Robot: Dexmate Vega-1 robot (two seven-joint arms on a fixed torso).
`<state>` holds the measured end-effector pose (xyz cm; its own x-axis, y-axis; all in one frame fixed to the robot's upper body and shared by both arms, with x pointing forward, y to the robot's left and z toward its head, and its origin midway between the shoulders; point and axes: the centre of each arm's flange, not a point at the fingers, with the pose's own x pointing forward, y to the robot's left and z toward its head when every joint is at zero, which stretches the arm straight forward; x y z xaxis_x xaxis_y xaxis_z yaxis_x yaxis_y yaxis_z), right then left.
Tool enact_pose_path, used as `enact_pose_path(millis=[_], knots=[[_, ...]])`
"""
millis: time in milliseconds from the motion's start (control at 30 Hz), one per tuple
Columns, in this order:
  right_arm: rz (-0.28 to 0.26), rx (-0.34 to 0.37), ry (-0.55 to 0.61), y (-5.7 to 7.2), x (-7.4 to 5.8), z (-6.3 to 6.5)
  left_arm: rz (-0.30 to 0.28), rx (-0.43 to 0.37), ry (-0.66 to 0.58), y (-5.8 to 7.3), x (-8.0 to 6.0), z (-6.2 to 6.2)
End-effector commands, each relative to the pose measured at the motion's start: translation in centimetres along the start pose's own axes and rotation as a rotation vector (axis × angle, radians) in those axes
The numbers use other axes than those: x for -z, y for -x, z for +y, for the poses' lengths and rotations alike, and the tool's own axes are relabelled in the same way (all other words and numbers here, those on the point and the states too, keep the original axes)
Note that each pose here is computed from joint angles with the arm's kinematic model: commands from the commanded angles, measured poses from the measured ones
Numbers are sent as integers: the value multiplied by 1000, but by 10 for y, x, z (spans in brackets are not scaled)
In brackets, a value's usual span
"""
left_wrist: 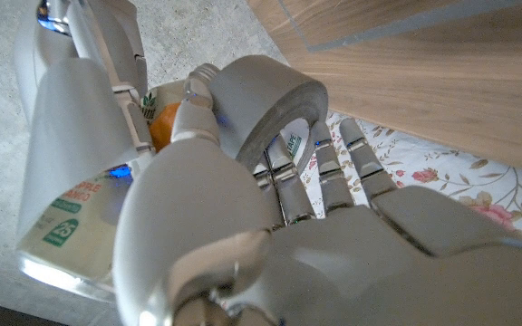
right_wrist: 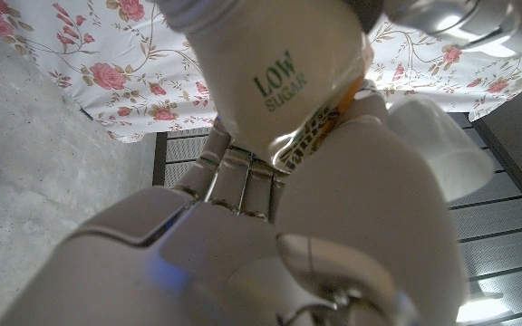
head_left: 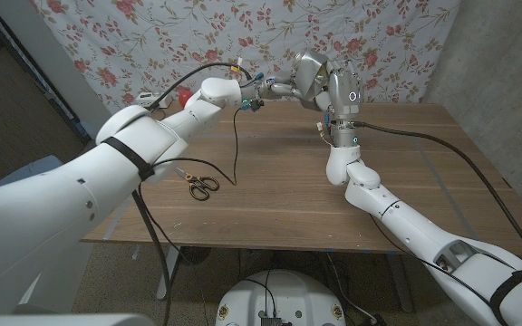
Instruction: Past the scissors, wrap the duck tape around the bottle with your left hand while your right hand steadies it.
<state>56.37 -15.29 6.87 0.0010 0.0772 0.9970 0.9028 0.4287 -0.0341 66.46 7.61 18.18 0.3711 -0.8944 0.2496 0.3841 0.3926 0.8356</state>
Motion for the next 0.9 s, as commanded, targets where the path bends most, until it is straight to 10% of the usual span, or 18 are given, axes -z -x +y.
enact_pose_path(millis=[33, 900], knots=[[21, -6, 26, 3, 9, -7, -55, -70, -252, 14, -20, -6], [58, 16, 39, -2, 21, -26, 66, 49, -516, 12, -42, -30]])
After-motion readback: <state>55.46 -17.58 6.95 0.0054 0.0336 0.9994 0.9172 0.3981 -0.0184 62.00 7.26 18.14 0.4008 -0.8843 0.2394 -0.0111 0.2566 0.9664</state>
